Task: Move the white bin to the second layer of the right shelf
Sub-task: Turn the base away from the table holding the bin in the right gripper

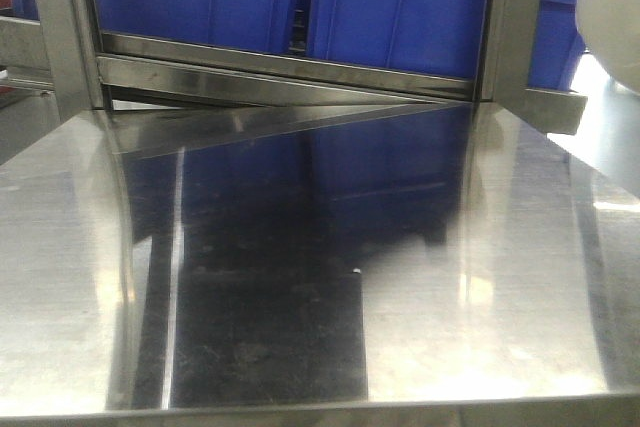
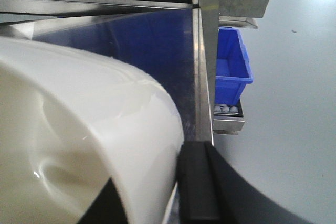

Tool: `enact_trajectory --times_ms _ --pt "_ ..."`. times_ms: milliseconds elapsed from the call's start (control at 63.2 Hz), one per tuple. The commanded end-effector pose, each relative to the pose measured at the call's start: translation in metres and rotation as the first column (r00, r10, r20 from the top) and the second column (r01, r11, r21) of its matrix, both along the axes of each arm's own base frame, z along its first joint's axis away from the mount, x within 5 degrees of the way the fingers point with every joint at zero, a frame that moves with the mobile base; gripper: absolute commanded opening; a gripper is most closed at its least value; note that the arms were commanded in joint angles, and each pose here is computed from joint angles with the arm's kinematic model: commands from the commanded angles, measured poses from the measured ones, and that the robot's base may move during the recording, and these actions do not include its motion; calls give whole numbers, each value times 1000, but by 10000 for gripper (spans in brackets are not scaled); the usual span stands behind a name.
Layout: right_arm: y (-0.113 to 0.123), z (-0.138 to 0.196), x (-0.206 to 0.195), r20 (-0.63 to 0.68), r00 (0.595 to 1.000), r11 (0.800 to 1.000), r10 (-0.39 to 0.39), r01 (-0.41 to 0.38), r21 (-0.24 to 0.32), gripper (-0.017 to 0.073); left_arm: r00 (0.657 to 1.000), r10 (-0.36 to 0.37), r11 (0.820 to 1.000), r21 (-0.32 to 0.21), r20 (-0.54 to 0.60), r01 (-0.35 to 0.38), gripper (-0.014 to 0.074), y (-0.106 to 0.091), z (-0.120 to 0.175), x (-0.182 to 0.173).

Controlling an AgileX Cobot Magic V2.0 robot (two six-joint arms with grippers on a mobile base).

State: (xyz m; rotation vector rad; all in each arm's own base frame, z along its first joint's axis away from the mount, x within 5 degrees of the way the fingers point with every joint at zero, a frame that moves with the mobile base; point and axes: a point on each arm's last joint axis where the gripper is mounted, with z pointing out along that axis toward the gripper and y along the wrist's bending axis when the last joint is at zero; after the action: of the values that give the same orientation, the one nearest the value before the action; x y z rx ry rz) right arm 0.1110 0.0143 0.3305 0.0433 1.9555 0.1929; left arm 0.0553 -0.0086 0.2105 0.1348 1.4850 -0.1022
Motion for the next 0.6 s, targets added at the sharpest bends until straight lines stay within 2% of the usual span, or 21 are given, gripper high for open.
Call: enact_trajectory --times_ms 0,585 --pt "0 19 2 137 991 1000 -3 1 13 56 998 3 1000 -23 64 -1 85 0 -3 0" --pt "0 19 2 137 991 1000 -3 1 13 56 998 3 1000 -23 64 -1 85 0 -3 0"
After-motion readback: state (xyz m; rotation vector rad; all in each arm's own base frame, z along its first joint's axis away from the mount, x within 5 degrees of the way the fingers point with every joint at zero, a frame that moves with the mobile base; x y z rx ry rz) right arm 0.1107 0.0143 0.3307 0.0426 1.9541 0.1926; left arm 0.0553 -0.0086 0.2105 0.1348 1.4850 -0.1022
